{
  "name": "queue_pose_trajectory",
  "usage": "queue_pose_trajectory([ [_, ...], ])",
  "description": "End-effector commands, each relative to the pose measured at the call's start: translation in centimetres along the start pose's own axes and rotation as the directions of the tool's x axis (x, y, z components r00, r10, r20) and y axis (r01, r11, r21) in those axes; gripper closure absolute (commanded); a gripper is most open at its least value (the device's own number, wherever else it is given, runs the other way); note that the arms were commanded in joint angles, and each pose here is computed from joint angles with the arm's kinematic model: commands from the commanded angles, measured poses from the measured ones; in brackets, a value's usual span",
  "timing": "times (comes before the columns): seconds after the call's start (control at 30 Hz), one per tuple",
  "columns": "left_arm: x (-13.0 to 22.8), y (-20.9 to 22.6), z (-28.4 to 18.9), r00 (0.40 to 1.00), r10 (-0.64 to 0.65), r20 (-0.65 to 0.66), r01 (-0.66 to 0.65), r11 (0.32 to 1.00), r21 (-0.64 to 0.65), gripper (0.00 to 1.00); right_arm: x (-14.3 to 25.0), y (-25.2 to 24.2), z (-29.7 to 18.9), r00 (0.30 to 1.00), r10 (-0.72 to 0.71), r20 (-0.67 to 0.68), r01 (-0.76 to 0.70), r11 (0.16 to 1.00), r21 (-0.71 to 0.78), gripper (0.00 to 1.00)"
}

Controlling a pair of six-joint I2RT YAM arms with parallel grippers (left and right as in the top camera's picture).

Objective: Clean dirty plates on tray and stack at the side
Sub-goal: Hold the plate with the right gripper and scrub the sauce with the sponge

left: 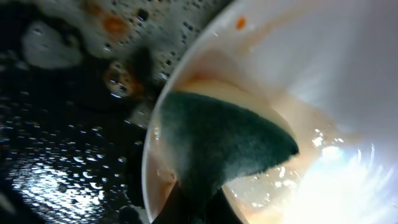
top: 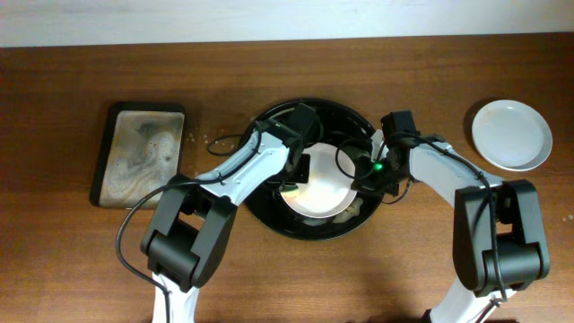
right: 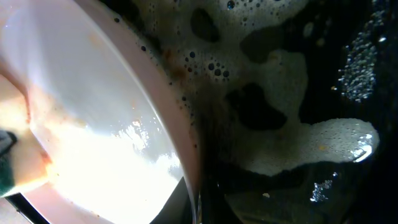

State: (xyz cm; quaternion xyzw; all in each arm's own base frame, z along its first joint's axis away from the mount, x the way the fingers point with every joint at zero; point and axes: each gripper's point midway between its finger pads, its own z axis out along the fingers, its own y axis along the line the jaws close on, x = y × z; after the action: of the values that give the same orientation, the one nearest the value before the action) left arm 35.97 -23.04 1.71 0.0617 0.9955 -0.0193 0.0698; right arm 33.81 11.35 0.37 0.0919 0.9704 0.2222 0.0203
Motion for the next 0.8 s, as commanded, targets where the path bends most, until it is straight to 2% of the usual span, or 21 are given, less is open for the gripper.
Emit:
queue_pose_trajectory([
  [0.0,-0.9,3.0,0.2,0.999,0.001,0.045,0.006,0.986,-0.167,1.00,0.4,-1.7,0.6,1.000,0.030,-0.008,-0.029,0.996,0.081,0.92],
  [0.13,-1.1,3.8,-0.4,0.999,0.017,0.049,-0.006,0.976,-0.219,1.00,0.5,-1.7,0.6,0.999,0.032,-0.012,-0.031,0.996,0.082,0.92],
  [0.4,-3.6,3.5,-3.3,0.993,0.049,0.106,-0.023,0.972,-0.235,1.00,0.5,-1.7,0.6,0.999,0.032,-0.012,-0.030,0.996,0.082,0.93],
  [0.57,-3.8,4.1,-3.8,0.993,0.049,0.109,-0.019,0.964,-0.267,1.00,0.5,-1.7,0.6,0.999,0.032,-0.013,-0.031,0.996,0.082,0.92],
  [0.67,-3.4,3.8,-3.6,0.995,0.043,0.087,-0.021,0.972,-0.236,1.00,0.5,-1.7,0.6,0.999,0.033,-0.015,-0.032,0.996,0.083,0.92],
  [0.77,-2.4,1.6,-3.2,0.999,0.034,0.033,-0.030,0.993,-0.111,1.00,0.5,-1.7,0.6,0.999,0.033,-0.014,-0.031,0.996,0.083,0.93],
])
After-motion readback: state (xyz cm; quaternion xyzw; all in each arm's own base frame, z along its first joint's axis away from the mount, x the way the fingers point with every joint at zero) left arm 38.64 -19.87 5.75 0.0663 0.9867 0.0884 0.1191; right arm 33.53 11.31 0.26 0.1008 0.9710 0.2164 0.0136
